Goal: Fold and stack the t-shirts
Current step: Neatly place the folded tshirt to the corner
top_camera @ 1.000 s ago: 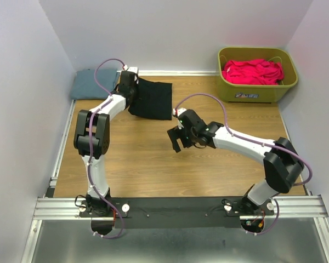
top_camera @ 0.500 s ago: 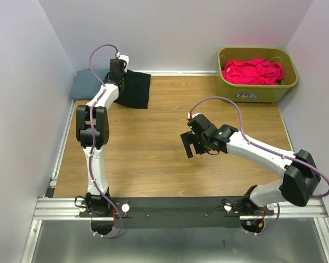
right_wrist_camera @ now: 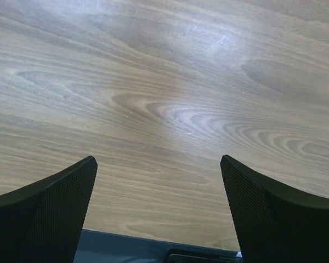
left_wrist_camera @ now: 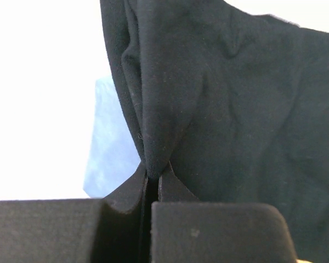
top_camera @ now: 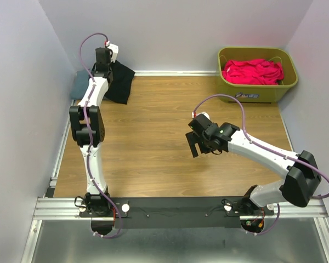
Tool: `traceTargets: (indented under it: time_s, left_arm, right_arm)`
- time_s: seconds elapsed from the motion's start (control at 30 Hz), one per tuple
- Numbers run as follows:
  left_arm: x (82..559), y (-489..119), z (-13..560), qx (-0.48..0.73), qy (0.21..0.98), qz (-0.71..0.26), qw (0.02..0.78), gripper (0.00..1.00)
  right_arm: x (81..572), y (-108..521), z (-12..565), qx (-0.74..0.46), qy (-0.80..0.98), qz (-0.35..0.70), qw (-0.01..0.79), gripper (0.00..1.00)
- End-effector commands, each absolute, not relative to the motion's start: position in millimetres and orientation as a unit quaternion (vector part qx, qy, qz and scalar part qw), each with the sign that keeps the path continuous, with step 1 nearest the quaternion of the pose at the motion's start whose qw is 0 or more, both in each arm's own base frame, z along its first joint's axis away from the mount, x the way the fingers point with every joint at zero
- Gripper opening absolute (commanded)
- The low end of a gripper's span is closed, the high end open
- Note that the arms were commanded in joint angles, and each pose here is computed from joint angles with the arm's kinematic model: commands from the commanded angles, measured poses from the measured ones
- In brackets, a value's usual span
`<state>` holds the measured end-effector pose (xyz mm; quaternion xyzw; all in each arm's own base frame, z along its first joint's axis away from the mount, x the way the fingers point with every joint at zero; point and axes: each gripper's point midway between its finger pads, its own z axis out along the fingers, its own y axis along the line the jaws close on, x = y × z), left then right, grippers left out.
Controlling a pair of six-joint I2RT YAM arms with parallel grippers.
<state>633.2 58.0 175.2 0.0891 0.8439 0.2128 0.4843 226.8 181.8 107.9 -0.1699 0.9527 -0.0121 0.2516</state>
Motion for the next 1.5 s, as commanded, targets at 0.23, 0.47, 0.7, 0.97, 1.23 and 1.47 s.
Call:
traceTargets:
  time_s: [0.23, 0.47, 0.7, 0.97, 1.23, 1.47]
  left_arm:
    - [642, 101, 209, 0.077, 0.832, 0.184, 0.517, 0.0]
    - [648, 124, 197, 0.072, 0.832, 0.199, 0.512, 0.0]
    - [658, 154, 179, 0.0, 0.834, 0.178, 0.522, 0.0]
    - [649, 196, 164, -0.093, 0.828, 0.176, 0.525, 0.0]
    - [650, 214, 162, -0.122, 0.815, 0.171, 0.54, 0.0]
    - [648, 232, 153, -0.179, 0.804, 0.151, 0.547, 0.0]
  right_arm:
    - [237, 174, 119, -0.161, 0.951, -0.042, 0.26, 1.0]
    - [238, 174, 117, -0.164, 0.952, -0.051, 0.253, 1.0]
    - [238, 172, 113, -0.168, 0.953, -0.063, 0.243, 1.0]
    - [241, 174, 109, -0.17, 0.954, -0.07, 0.236, 1.0]
    - [245, 175, 106, -0.176, 0.953, -0.079, 0.233, 1.0]
    - [247, 177, 105, -0.18, 0.953, -0.084, 0.23, 1.0]
